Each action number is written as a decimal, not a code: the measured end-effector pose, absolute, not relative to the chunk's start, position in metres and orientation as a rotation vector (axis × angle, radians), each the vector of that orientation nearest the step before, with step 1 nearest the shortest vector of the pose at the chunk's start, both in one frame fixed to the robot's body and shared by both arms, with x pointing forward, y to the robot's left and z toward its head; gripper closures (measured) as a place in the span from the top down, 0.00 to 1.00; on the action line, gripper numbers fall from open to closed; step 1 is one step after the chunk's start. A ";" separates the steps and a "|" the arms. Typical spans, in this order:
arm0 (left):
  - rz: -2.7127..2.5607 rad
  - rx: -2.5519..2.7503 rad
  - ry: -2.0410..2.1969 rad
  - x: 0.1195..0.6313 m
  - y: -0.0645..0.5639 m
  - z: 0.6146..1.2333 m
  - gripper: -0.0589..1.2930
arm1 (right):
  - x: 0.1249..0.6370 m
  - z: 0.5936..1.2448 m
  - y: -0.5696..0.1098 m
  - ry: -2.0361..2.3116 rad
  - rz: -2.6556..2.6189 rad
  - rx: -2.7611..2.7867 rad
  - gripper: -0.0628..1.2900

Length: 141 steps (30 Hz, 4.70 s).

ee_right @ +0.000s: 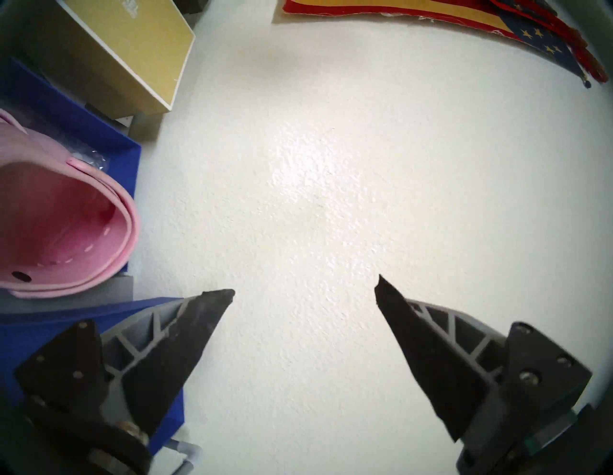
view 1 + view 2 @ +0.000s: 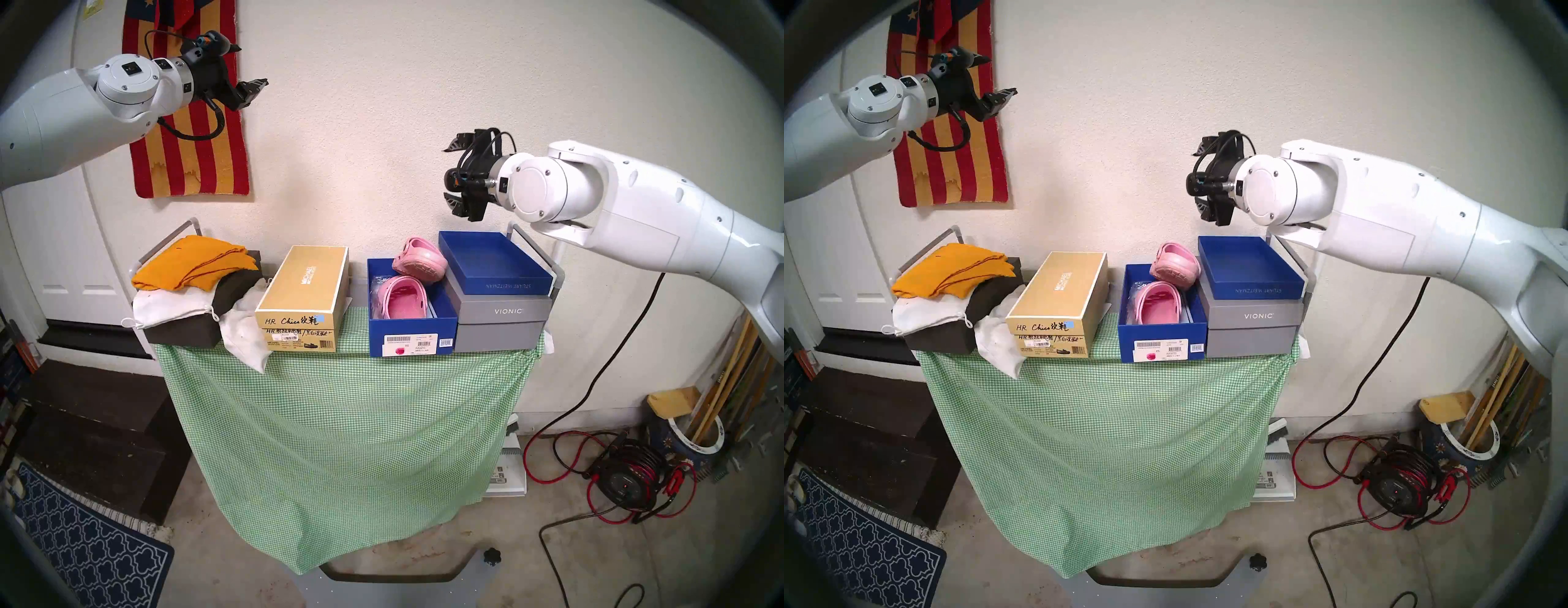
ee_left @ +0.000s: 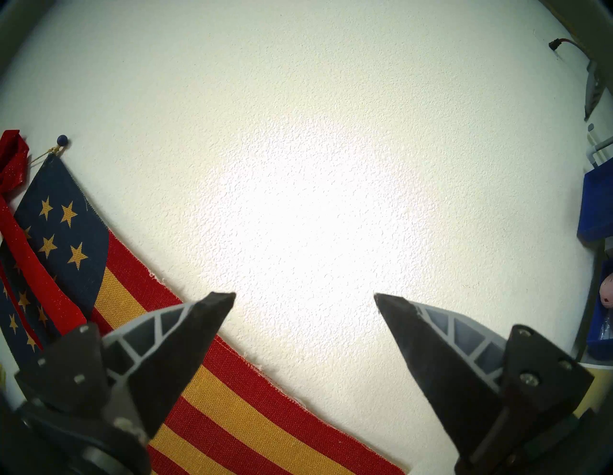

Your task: Take shoe out of the box

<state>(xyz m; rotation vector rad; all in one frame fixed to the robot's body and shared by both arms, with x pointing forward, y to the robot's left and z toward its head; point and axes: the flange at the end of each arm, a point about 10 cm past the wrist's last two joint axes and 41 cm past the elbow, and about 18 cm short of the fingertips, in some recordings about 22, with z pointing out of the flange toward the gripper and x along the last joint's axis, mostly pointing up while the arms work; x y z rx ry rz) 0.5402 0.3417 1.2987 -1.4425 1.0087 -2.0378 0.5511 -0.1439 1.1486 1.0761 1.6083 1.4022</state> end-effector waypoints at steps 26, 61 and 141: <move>-2.038 -1.443 1.008 0.540 0.342 1.299 0.92 | 0.611 1.139 -0.123 1.926 1.419 1.238 0.95; -2.038 -1.443 1.008 0.540 0.342 1.299 0.92 | 0.640 1.107 -0.123 2.283 1.195 1.293 0.95; -2.038 -1.443 1.007 0.540 0.342 1.299 0.94 | 0.603 1.188 -0.108 2.203 0.805 0.528 0.04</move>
